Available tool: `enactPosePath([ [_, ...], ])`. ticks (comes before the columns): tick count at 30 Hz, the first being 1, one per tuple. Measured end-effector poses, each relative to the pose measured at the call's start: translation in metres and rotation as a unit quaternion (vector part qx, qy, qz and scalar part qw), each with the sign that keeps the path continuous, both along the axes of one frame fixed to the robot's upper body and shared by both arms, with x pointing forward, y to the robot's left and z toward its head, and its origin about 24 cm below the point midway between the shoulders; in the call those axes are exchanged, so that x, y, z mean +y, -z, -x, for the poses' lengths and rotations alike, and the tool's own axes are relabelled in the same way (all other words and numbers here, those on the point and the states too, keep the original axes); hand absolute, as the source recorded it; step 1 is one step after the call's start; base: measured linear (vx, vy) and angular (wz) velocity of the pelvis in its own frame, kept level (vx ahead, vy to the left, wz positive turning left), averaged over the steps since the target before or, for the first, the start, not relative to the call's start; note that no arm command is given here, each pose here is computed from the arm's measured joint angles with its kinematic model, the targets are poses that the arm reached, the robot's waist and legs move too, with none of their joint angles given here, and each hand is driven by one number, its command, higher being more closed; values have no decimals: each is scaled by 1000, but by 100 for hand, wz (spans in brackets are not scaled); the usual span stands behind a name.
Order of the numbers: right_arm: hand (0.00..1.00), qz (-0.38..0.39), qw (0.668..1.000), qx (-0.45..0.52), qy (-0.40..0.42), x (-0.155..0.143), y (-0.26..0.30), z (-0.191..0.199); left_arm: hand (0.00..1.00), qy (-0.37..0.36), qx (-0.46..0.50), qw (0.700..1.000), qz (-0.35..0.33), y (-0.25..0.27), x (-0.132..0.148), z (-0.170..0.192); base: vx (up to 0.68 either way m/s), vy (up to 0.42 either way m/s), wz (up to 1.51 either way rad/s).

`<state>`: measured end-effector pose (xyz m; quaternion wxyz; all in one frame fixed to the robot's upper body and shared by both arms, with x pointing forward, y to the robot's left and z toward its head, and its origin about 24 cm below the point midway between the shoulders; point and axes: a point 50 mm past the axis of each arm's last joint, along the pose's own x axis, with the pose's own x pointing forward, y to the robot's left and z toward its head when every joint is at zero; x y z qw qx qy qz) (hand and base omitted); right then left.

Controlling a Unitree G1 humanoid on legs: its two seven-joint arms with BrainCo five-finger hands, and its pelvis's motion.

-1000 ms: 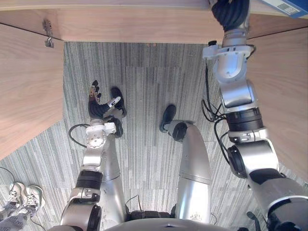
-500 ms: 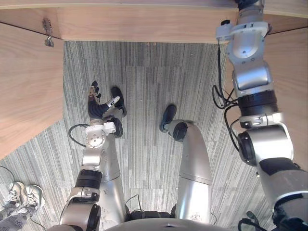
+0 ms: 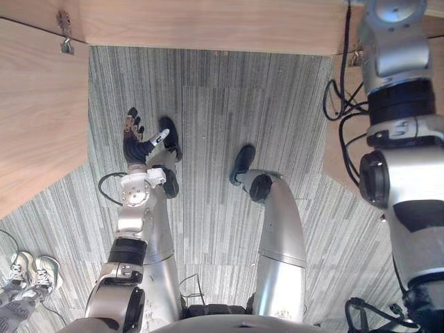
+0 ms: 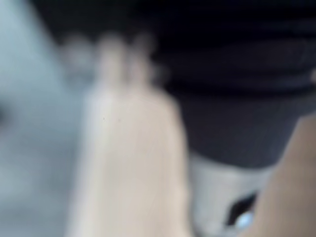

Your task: Walk over to the cabinet, pick up the folder, carry it to the office cabinet, place the folder inside the office cabinet, then close the office cabinet door

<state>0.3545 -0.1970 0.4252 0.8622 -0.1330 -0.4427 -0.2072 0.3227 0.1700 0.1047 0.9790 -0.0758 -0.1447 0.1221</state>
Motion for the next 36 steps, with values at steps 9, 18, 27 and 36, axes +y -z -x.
enactPosePath([
  [9,100,-41,998,22,34,-21,-6,-2,0,-1,-1,1000,24,0,0,0,-43,-6,5],
  [18,100,-49,999,24,-2,-6,43,-2,0,-5,-1,1000,31,0,0,0,-46,5,-10],
  [27,100,-41,999,-12,-11,2,143,56,0,0,22,1000,-21,5,-5,0,-67,-26,-10],
  [36,100,30,979,99,-176,69,245,109,0,37,142,986,-82,72,-18,33,53,-22,-14],
])
